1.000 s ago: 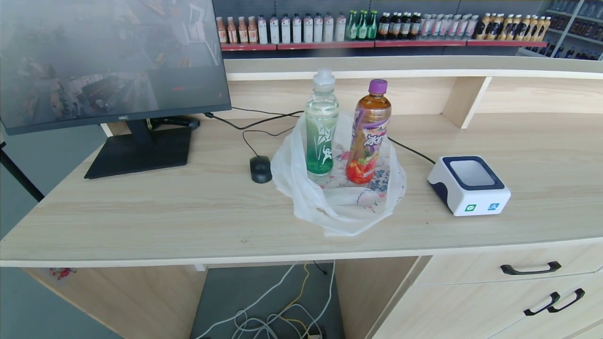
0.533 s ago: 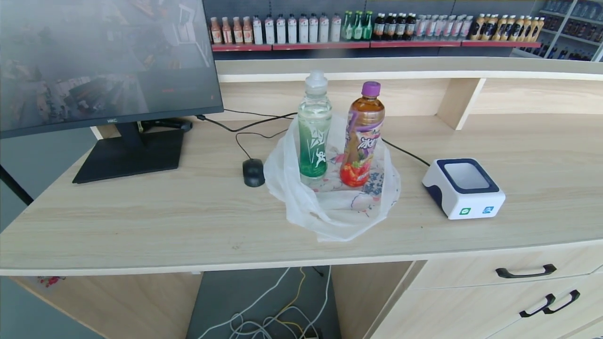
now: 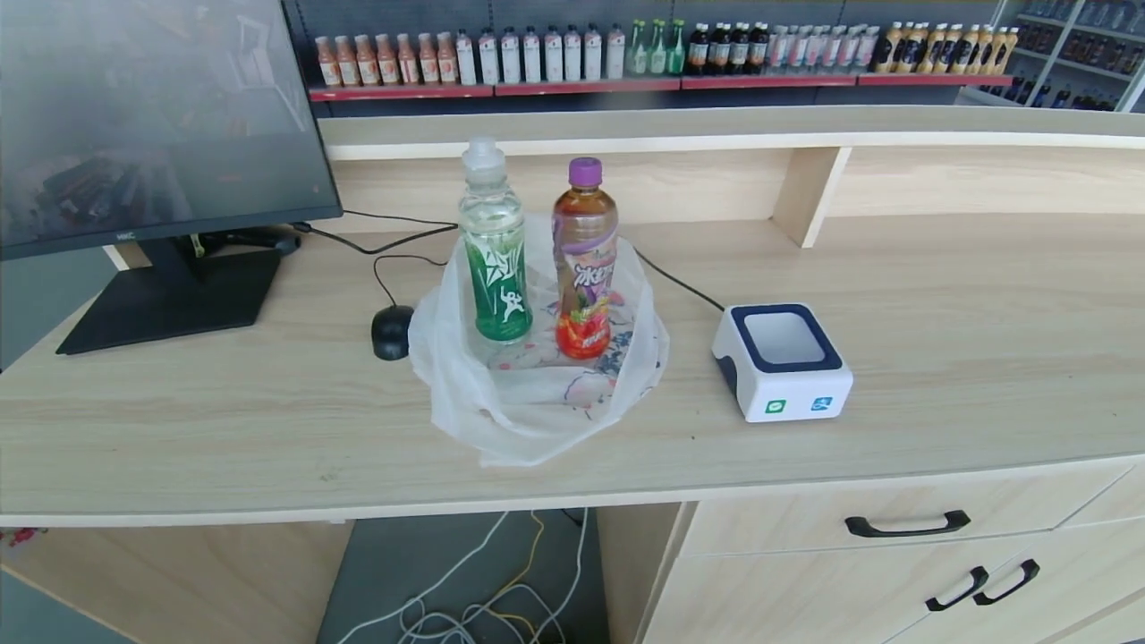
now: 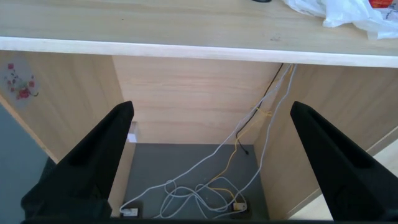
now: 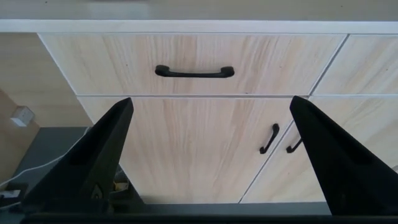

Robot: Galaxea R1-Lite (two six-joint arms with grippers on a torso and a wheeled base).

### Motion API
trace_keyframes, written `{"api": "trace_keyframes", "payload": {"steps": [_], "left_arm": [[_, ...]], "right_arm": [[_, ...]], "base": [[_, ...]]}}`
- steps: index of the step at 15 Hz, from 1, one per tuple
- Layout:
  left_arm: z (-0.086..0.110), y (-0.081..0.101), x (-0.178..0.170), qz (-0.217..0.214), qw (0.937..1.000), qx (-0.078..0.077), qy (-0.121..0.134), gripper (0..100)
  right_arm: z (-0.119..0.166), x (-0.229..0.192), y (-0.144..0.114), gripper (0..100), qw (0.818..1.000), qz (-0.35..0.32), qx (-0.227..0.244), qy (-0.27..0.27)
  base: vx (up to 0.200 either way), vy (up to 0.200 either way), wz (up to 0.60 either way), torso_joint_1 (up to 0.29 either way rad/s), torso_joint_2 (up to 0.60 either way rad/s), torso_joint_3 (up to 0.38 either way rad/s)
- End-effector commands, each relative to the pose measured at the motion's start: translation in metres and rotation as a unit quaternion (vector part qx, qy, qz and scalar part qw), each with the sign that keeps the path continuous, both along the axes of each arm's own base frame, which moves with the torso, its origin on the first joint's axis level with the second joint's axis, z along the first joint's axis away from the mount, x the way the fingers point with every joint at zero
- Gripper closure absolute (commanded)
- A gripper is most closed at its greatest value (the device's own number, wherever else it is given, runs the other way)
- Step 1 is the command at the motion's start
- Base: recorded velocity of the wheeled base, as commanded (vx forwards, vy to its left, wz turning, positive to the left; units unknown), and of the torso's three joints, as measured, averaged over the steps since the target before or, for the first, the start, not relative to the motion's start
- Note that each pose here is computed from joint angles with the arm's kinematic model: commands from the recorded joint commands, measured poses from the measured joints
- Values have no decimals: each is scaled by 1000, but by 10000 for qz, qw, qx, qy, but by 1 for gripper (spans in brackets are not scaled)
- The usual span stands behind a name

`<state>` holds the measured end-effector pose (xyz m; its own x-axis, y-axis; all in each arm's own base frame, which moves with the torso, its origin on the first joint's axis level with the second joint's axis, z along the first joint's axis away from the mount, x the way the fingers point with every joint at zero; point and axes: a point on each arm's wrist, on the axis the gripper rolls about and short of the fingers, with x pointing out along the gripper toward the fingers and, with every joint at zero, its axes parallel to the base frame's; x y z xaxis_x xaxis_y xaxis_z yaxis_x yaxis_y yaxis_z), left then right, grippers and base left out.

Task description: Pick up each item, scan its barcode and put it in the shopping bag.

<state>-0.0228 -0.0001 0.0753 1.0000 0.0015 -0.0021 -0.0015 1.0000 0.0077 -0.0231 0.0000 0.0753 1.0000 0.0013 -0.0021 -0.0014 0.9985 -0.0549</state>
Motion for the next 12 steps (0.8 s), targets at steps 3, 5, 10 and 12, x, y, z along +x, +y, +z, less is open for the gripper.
{"api": "trace_keyframes", "payload": {"steps": [3,5,10,12], "left_arm": [[0,0,0,0,10000,-31,-3,0],[0,0,0,8,10000,-31,-3,0],[0,0,0,8,10000,-31,-3,0],[0,0,0,8,10000,-31,-3,0]], "right_arm": [[0,0,0,0,10000,1,14,12],[0,0,0,0,10000,1,14,12],[0,0,0,0,10000,1,14,5],[0,0,0,0,10000,1,14,12]], "base": [[0,-200,0,2,7,4],[0,-200,0,2,0,0],[0,-200,0,1,0,2],[0,-200,0,5,2,5]]}}
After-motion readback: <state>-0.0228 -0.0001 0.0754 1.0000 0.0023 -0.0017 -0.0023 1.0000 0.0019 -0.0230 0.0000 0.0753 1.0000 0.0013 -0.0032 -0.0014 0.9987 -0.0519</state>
